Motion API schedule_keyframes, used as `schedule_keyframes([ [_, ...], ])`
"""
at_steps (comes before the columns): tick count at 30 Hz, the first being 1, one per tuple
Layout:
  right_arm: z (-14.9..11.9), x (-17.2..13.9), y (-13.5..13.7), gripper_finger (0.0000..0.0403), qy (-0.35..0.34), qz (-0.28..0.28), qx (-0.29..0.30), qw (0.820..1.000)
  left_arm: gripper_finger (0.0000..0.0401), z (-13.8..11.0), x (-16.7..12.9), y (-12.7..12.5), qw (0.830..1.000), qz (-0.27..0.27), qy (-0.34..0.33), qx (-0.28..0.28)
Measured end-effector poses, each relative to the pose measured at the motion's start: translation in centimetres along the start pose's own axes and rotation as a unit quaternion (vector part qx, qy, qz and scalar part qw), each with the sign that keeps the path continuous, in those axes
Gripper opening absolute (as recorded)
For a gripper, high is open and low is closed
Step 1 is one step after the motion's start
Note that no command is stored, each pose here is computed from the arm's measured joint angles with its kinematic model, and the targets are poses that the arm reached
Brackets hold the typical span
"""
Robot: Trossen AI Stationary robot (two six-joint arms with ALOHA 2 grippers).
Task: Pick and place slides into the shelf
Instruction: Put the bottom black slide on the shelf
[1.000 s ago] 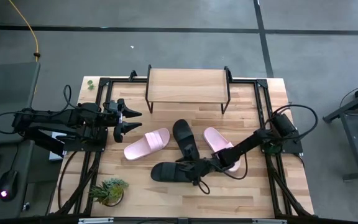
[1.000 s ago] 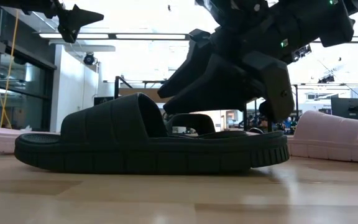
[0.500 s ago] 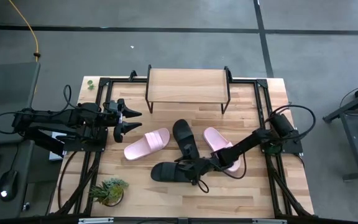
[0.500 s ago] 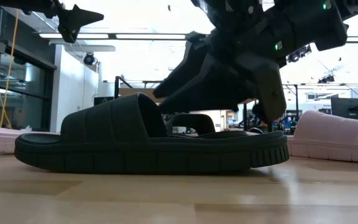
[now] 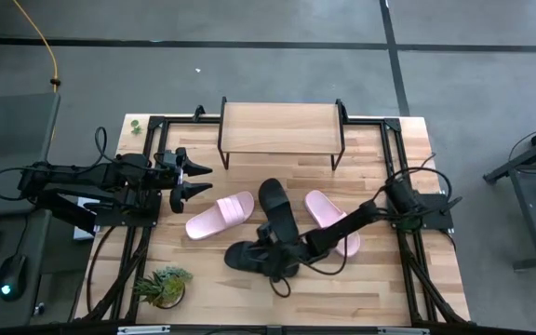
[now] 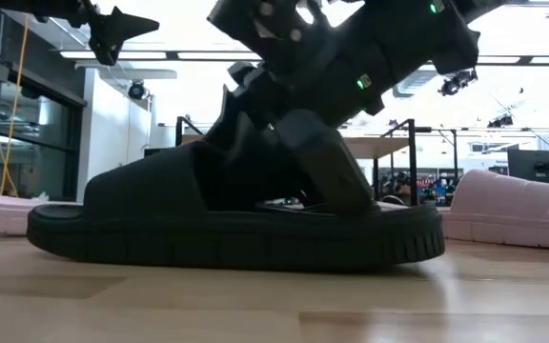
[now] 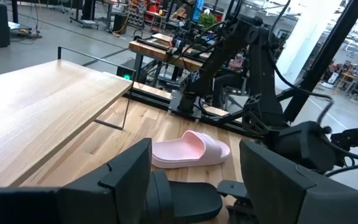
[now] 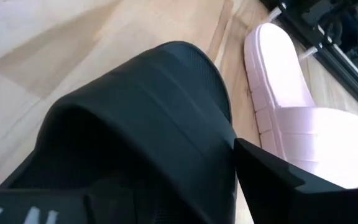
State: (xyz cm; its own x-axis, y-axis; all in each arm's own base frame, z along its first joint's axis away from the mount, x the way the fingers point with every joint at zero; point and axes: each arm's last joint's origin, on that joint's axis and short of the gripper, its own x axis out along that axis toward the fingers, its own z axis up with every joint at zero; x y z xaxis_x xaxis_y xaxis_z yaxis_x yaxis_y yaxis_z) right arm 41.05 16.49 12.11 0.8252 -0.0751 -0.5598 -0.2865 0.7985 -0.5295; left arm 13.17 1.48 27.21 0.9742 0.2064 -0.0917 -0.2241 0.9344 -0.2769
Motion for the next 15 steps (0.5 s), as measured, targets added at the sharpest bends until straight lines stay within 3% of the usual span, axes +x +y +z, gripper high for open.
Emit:
schedule_keyframes([
  [6, 0.12, 0.12, -0.13, 0.0163, 0.017, -0.021, 0.013, 1.0, 0.0225, -0.02, 0.0, 0.01, 1.0, 0.0, 0.001, 0.0],
  [15, 0.1, 0.12, -0.18, 0.0061, 0.019, -0.026, 0.011, 0.999, 0.0225, -0.02, 0.0, 0.01, 1.0, 0.0, 0.001, 0.0],
])
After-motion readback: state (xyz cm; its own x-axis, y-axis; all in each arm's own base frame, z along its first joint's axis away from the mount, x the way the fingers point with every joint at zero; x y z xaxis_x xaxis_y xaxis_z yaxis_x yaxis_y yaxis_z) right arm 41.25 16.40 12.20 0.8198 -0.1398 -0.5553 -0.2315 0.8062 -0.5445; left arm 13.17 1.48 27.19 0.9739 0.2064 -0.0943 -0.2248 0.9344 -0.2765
